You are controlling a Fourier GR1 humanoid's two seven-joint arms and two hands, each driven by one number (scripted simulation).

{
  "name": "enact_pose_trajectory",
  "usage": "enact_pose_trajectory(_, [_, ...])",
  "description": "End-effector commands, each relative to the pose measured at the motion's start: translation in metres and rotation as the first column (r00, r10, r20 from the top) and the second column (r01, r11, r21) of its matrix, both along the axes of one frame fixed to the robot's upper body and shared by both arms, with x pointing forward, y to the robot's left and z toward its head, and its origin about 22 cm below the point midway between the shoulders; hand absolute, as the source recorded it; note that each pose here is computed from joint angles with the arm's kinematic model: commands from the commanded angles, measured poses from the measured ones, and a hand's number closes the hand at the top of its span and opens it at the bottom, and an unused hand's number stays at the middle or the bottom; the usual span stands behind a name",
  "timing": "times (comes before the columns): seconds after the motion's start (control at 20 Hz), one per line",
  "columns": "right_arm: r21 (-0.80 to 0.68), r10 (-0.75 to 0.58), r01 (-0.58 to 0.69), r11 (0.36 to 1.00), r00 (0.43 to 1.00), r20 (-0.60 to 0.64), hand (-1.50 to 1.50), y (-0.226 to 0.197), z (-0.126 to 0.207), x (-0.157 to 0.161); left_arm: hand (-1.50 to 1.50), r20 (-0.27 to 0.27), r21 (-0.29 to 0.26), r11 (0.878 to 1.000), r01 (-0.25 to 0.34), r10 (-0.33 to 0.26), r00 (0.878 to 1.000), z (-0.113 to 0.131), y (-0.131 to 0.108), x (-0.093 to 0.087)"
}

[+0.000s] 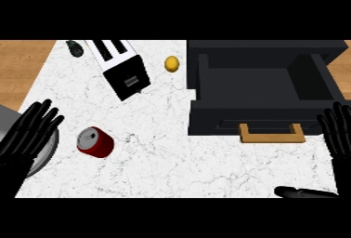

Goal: Pick up the can, place it into the drawer and close the drawer

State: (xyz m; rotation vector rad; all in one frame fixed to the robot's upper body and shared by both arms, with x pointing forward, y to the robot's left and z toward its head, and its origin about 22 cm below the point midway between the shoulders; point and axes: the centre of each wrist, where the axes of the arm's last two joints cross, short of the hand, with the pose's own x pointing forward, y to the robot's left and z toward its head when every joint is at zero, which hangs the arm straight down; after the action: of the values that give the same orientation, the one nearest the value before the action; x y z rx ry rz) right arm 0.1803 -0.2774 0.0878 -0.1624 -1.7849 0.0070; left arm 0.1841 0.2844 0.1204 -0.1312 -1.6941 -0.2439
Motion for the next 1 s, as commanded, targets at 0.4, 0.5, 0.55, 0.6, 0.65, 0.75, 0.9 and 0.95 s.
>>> enact_pose_trajectory(0.4, [-0.006,-0.004,0.004,1.000,1.000,-0.002,-1.50,-0.003,-0.010,-0.015,-1.50,-0.038,-0.006,0.999,-0.032,0.032,0.999,-0.025,0.034,0.040])
enact_pose_trajectory(0.5, [-0.026,-0.002,0.002,1.000,1.000,-0.015,-1.50,-0.016,-0.002,-0.028,-1.50,-0.052,0.008,1.000,-0.013,0.014,0.999,-0.049,0.005,0.043])
enact_pose_trajectory(0.55, [-0.014,-0.003,0.003,1.000,1.000,0.012,-1.50,-0.019,0.006,0.001,-1.50,-0.049,0.004,1.000,-0.019,0.019,0.999,-0.050,0.006,0.026])
enact_pose_trajectory(0.6, [-0.008,-0.008,0.008,1.000,1.000,0.003,-1.50,-0.023,0.014,-0.022,-1.50,-0.059,0.016,0.999,-0.027,0.028,0.998,-0.033,-0.002,0.036])
enact_pose_trajectory(0.65, [-0.006,-0.010,0.010,1.000,1.000,-0.002,-1.50,-0.013,-0.005,-0.021,-1.50,-0.058,0.004,0.999,-0.044,0.045,0.997,-0.049,0.019,0.041])
enact_pose_trajectory(0.75, [0.002,-0.013,0.013,1.000,1.000,-0.004,-1.50,-0.026,-0.001,-0.011,-1.50,-0.046,0.000,1.000,-0.023,0.023,0.999,-0.052,-0.004,0.021])
enact_pose_trajectory(0.9, [-0.020,-0.006,0.006,1.000,1.000,-0.013,-1.50,-0.023,-0.011,-0.013,-1.50,-0.055,0.012,0.998,-0.068,0.069,0.996,-0.063,0.018,0.030])
enact_pose_trajectory(0.95, [-0.030,0.004,-0.005,1.000,1.000,-0.021,-1.50,-0.024,0.005,-0.024,-1.50,-0.064,0.010,0.999,-0.037,0.037,0.997,-0.060,0.000,0.047])
